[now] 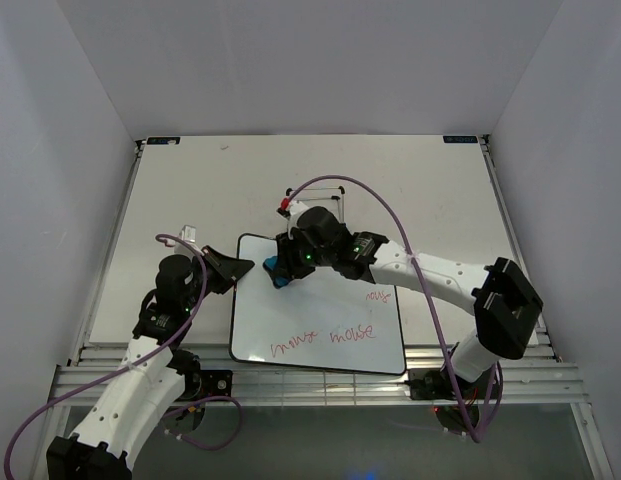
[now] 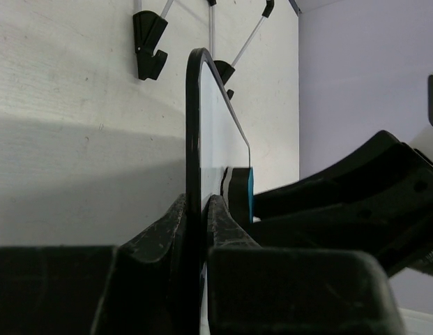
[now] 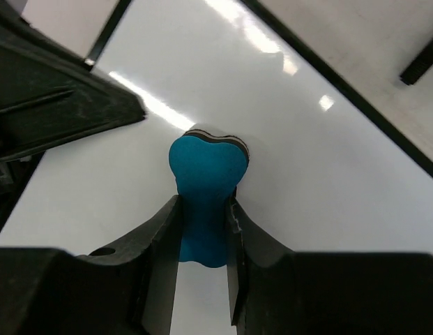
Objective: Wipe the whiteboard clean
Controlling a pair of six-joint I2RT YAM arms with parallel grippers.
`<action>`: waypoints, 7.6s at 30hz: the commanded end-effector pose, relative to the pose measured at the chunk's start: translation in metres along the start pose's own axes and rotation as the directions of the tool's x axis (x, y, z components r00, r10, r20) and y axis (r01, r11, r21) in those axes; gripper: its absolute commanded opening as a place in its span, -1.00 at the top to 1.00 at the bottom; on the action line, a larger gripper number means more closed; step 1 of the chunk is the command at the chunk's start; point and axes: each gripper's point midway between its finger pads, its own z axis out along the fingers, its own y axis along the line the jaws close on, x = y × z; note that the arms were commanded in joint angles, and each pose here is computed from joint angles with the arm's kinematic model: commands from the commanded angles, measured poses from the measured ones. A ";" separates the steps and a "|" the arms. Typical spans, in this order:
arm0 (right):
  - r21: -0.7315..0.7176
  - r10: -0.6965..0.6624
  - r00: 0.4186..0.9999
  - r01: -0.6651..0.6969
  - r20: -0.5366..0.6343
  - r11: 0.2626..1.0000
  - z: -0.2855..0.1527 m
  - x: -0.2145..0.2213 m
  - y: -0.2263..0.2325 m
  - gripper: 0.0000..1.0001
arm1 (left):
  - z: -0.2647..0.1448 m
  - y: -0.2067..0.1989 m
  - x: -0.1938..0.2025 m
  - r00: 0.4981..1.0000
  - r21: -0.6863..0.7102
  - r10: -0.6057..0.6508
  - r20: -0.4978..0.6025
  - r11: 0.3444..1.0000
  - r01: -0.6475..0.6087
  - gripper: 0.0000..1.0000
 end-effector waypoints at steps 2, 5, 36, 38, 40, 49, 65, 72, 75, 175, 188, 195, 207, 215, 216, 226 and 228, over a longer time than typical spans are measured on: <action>0.201 0.053 0.991 -0.027 -0.127 0.979 -0.009 0.061 -0.079 0.84 | -0.004 0.005 0.005 0.994 -0.003 0.104 -0.016 0.995 -0.104 1.00; 0.265 0.107 0.979 -0.059 -0.172 0.962 -0.025 0.099 -0.110 0.84 | -0.005 0.004 0.003 0.994 -0.008 0.109 -0.010 0.994 -0.109 1.00; 0.142 0.272 0.962 -0.267 -0.017 0.953 -0.084 0.115 -0.154 0.85 | -0.004 0.001 0.007 0.993 0.005 0.113 -0.037 0.994 -0.113 1.00; 0.081 0.208 0.978 -0.208 0.010 0.975 -0.077 0.093 -0.123 0.85 | -0.004 0.001 0.008 0.993 0.011 0.115 -0.041 0.993 -0.115 1.00; 0.037 0.176 0.984 -0.177 0.035 0.983 -0.068 0.062 -0.101 0.84 | -0.003 0.000 0.009 0.992 0.014 0.115 -0.045 0.993 -0.114 1.00; -0.033 -0.072 0.996 0.070 -0.045 0.997 0.014 -0.027 -0.013 0.85 | -0.004 -0.002 0.010 0.991 0.022 0.124 -0.054 0.992 -0.123 1.00; 0.135 -0.109 0.981 0.132 -0.161 0.982 0.052 -0.027 -0.048 0.85 | -0.007 0.001 0.008 0.992 0.004 0.122 -0.033 0.993 -0.122 1.00; 0.244 -0.013 0.967 0.077 -0.255 0.967 0.037 0.020 -0.108 0.85 | -0.008 0.004 0.005 0.994 -0.016 0.112 -0.014 0.994 -0.112 1.00; 0.260 0.021 0.958 0.056 -0.286 0.964 0.026 0.038 -0.122 0.84 | -0.008 0.004 0.004 0.994 -0.017 0.111 -0.010 0.994 -0.111 1.00; 0.617 0.522 0.852 -0.391 -0.039 0.683 -0.143 0.200 -0.232 0.85 | -0.010 0.001 0.001 0.988 -0.032 0.155 0.004 0.987 -0.155 1.00; -0.012 0.268 0.962 -0.268 0.050 0.963 -0.115 0.090 -0.136 0.85 | -0.006 0.002 0.007 0.988 -0.010 0.150 -0.019 0.989 -0.150 1.00; 0.153 0.280 0.960 -0.280 0.026 0.948 -0.102 0.075 -0.173 0.84 | -0.005 0.003 0.007 0.989 -0.018 0.147 -0.020 0.989 -0.148 1.00; 0.591 0.486 0.864 -0.325 -0.133 0.739 -0.124 0.162 -0.264 0.84 | -0.007 0.002 0.001 0.989 -0.040 0.151 -0.005 0.988 -0.151 1.00; 0.709 0.542 0.832 -0.313 -0.115 0.632 -0.150 0.175 -0.294 0.84 | -0.007 0.004 0.003 0.990 -0.042 0.143 -0.007 0.989 -0.143 1.00; 0.657 0.525 0.843 -0.332 -0.115 0.677 -0.145 0.167 -0.284 0.84 | -0.007 0.003 0.002 0.990 -0.040 0.143 -0.005 0.989 -0.143 1.00; 0.229 0.253 0.967 -0.245 -0.006 0.942 -0.113 0.117 -0.174 0.84 | -0.005 0.003 0.001 0.993 -0.044 0.120 0.001 0.992 -0.120 1.00; 0.171 0.231 0.972 -0.221 -0.043 0.960 -0.105 0.123 -0.154 0.84 | -0.005 0.004 0.003 0.994 -0.046 0.113 -0.004 0.993 -0.113 1.00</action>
